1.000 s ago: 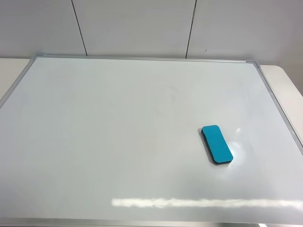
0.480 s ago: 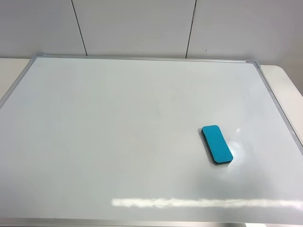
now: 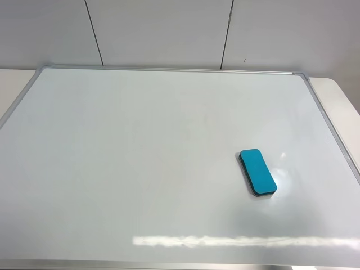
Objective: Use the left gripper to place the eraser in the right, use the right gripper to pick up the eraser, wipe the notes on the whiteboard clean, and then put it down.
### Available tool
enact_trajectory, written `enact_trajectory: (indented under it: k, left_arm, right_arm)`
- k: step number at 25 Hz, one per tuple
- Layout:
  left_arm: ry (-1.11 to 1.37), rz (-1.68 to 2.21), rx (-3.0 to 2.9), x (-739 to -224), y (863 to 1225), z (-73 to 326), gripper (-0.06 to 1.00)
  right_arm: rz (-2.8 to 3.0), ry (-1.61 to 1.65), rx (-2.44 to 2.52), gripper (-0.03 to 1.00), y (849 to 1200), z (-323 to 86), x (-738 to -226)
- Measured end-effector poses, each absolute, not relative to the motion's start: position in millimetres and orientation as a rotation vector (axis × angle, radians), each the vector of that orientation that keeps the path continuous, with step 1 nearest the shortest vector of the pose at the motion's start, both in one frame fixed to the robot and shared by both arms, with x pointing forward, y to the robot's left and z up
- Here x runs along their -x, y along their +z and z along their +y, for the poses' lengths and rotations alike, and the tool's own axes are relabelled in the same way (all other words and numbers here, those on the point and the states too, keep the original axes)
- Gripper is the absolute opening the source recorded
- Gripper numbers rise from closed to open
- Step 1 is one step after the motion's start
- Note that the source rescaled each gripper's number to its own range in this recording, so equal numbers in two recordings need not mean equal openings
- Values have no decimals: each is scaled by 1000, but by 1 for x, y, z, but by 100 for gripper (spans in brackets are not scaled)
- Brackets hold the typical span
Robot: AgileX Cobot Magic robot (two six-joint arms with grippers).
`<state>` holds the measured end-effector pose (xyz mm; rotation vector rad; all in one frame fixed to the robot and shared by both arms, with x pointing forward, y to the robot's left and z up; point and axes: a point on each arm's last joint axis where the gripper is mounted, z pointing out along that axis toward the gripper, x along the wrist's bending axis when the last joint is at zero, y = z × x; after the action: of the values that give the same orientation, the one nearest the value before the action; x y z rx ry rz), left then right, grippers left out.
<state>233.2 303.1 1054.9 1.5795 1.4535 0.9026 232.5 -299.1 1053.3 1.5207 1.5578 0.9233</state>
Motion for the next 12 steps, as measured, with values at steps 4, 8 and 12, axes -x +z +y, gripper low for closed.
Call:
enact_trajectory:
  k: [4, 8, 12]
  left_arm:
    - [903, 1454, -1580, -233, 1055, 303, 100]
    - [903, 1454, -1580, -233, 1055, 303, 100]
    - [903, 1454, -1580, -233, 1055, 303, 100]
  right_arm:
    - [1558, 923, -1521, 100, 1053, -299, -233]
    - [1558, 923, -1521, 100, 1053, -299, -233]
    - [1558, 923, -1521, 100, 1053, -299, -233]
